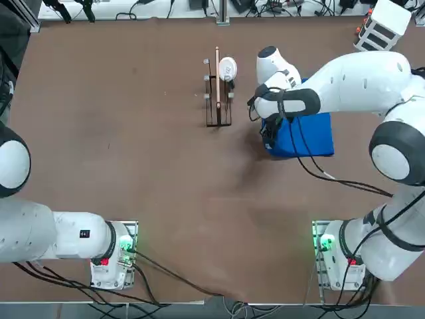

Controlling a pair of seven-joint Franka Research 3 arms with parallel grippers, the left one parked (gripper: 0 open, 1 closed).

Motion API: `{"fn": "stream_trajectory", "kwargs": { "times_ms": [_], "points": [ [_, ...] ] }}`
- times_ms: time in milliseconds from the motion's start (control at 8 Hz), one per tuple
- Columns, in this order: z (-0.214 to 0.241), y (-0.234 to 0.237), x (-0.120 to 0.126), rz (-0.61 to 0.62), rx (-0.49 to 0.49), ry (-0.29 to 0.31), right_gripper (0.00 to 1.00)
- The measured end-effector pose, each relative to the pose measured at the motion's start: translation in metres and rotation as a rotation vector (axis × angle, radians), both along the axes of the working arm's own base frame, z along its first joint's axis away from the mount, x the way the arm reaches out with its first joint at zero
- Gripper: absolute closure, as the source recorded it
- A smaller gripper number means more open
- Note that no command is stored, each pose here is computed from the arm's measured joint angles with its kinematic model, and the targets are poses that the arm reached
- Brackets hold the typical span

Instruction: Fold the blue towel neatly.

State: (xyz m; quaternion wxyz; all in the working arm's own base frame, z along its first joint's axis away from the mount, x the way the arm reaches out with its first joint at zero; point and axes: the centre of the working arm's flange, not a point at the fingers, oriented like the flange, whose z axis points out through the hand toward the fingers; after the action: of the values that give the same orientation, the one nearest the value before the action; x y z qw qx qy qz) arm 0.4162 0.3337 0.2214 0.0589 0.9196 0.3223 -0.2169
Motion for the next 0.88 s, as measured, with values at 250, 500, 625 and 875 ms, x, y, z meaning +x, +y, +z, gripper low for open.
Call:
{"fn": "stream_trajectory", "kwargs": {
  "times_ms": [250,500,625,875],
  "points": [
    [-0.0013,0.0024,-0.0045,0.009,-0.009,0.012,0.90],
    [-0.0010,0.0036,-0.0052,0.012,-0.009,0.012,0.87],
    [-0.0010,0.0040,-0.0055,0.012,-0.009,0.012,0.81],
    [-0.0011,0.0057,-0.0062,0.005,-0.013,0.009,0.71]
  ]
}}
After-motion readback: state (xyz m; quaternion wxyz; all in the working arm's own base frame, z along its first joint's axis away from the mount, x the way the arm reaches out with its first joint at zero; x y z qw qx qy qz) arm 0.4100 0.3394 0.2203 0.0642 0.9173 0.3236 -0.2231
